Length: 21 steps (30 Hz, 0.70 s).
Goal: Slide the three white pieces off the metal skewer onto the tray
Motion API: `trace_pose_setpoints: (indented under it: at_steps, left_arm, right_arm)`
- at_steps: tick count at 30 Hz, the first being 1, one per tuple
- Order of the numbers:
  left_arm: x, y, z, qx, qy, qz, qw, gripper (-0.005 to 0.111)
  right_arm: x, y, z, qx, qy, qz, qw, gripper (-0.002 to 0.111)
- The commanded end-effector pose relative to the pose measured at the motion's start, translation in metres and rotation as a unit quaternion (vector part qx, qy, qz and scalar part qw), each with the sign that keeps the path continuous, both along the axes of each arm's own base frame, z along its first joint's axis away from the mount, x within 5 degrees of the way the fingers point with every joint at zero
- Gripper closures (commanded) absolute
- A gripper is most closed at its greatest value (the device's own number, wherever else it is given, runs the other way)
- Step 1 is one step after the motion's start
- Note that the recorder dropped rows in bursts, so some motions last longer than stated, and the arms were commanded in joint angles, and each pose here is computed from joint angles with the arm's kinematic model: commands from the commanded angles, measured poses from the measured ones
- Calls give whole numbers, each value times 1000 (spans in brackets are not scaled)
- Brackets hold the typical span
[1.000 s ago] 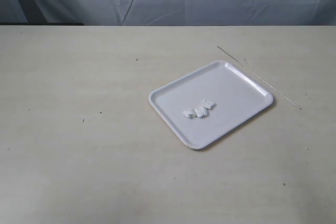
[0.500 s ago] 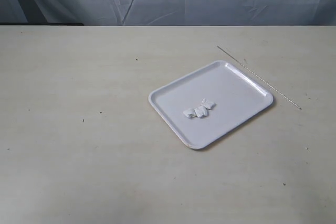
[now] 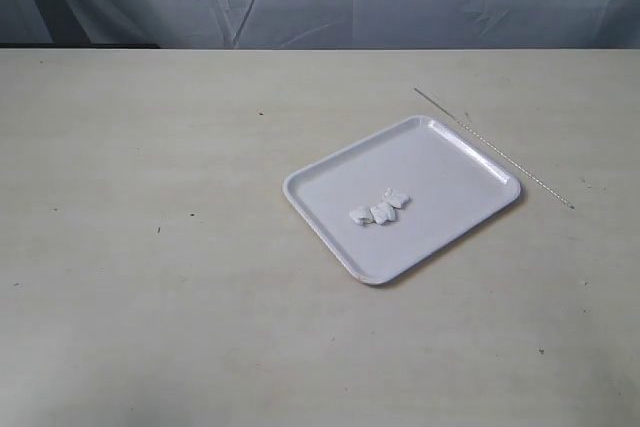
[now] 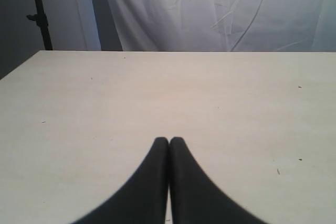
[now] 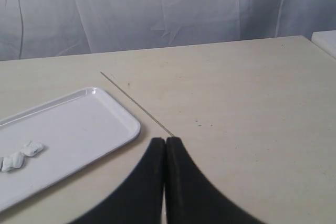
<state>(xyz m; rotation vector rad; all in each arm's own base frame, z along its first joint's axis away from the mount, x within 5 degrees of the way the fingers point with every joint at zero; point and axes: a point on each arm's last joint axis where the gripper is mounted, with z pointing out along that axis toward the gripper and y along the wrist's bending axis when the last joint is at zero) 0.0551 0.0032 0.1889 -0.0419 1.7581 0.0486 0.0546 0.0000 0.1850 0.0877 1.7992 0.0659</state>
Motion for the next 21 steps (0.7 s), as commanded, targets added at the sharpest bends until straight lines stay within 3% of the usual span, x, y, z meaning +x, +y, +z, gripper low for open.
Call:
trace_pose_setpoints:
  at_steps: [1,21]
  left_arm:
    - [0,0,-1,3,0,-1,1000,107]
    - [0,0,0,3,-5,-1,1000,107]
  right_arm:
    - [0,-1,1,-3,-7,-4,1000,109]
    - [0,-1,1,6,-8,-8,1000,109]
